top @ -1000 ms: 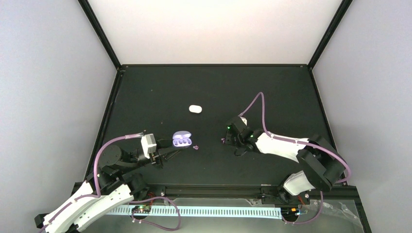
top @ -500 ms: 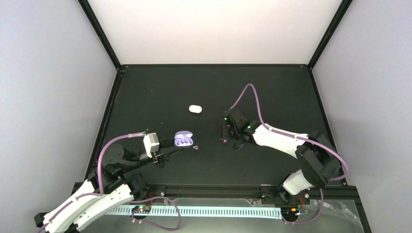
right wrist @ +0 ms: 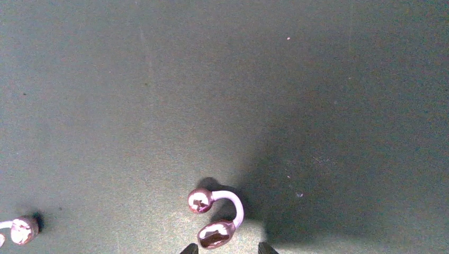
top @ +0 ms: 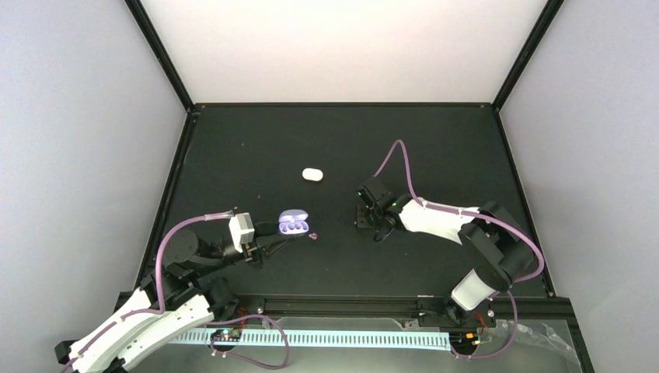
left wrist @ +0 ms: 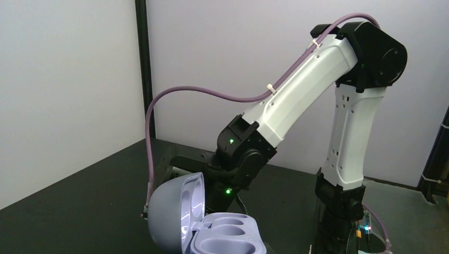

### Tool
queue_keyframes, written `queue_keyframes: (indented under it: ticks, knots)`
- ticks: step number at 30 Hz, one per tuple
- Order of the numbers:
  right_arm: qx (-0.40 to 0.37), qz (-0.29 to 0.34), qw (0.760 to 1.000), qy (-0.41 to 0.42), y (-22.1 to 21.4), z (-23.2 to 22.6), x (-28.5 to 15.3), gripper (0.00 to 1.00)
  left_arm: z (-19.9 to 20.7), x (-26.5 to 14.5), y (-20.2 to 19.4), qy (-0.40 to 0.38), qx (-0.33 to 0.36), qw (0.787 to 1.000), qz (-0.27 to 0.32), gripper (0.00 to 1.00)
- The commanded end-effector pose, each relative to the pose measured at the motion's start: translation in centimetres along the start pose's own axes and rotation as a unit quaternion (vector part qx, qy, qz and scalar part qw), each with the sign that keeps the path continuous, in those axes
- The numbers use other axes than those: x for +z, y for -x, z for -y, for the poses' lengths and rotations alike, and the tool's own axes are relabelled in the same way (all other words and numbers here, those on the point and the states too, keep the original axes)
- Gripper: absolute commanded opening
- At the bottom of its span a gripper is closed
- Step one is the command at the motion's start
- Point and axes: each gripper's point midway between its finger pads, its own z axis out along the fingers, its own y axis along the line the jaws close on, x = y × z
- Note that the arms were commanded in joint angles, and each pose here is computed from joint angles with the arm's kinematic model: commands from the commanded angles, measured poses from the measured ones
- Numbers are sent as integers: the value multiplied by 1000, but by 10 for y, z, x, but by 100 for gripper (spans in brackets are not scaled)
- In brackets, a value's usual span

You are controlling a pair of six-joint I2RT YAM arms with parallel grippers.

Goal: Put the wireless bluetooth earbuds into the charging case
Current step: Pick up the earbud from the center of the board.

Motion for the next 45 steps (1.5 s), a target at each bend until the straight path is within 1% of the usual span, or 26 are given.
queue_keyframes:
  ticks: [1, 8, 13, 19, 25, 36, 45]
  knots:
    - [4, 3, 1000, 2, 5, -3, 3, 28, 0, -2, 7, 0, 4, 1000, 12, 1]
    - [-6, 5, 1000, -3, 5, 0, 3, 26, 0, -1, 6, 0, 3, 1000, 10, 2]
    - [-16, 18, 1000, 7, 14, -7, -7, 32, 0, -1, 6, 1, 3, 1000, 10, 2]
    - [-22, 39, 999, -7, 29, -8, -15, 32, 0, -1, 6, -1, 2, 1000, 9, 2]
    - [-17, 36, 999, -10, 36, -7, -12, 29, 0, -1, 5, 0, 2, 1000, 9, 1]
    - [-22, 15, 999, -26, 26, 1, 1, 24, 0, -1, 5, -1, 2, 1000, 9, 2]
    - [-23, 7, 999, -29, 24, 2, 9, 22, 0, -1, 6, -1, 2, 1000, 9, 1]
